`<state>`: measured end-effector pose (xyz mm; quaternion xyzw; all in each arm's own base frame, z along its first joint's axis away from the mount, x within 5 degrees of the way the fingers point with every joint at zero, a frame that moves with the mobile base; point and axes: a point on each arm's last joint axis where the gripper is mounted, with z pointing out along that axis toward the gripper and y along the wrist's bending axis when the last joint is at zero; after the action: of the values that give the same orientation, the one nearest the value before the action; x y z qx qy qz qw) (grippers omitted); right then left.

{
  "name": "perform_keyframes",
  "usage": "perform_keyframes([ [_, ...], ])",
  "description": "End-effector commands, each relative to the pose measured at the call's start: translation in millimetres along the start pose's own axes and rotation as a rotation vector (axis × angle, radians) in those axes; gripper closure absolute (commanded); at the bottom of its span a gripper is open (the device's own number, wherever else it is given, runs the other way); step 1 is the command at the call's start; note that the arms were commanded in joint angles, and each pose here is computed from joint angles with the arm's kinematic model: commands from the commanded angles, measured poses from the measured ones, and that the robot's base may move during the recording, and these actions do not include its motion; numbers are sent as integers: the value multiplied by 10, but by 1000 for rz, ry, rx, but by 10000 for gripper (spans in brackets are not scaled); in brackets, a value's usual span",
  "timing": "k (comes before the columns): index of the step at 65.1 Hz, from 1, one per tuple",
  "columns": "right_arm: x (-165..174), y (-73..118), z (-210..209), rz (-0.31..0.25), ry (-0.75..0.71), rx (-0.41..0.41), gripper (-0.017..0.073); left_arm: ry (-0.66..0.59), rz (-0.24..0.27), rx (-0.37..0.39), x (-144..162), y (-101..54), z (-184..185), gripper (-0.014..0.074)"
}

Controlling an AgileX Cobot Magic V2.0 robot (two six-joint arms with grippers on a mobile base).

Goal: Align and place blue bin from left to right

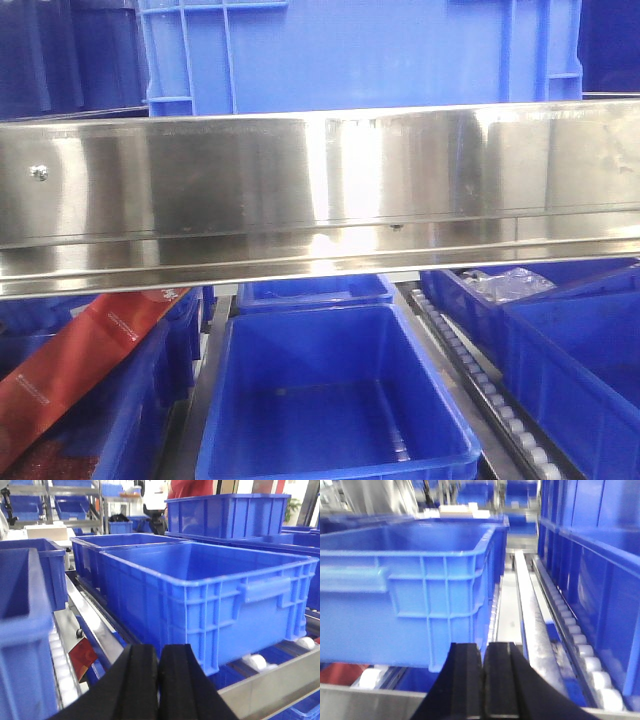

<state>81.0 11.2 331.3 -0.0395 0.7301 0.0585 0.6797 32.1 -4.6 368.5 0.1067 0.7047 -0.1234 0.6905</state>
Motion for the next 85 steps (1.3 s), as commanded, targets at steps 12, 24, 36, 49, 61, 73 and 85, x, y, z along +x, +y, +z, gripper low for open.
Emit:
perform_keyframes([
  [12,276,-7,-60,-19,-44,-5,648,-50,-6,12,298,19,-167,589],
  [24,249,-4,-62,-19,-73,-8,648,-47,-6,11,322,22,-178,589],
  [36,244,-3,-62,-19,-79,-8,648,-47,-6,11,322,22,-178,589],
  [49,244,-3,-62,-19,-79,-8,648,-47,-6,11,322,22,-178,589],
  [61,244,-3,-62,-19,-79,-8,648,-49,-8,9,329,20,-173,589],
  [73,244,-3,-62,-19,-79,-8,648,-72,41,-116,355,8,-155,589],
  [85,244,-3,-62,-19,-79,-8,648,-133,78,-292,703,43,0,589],
])
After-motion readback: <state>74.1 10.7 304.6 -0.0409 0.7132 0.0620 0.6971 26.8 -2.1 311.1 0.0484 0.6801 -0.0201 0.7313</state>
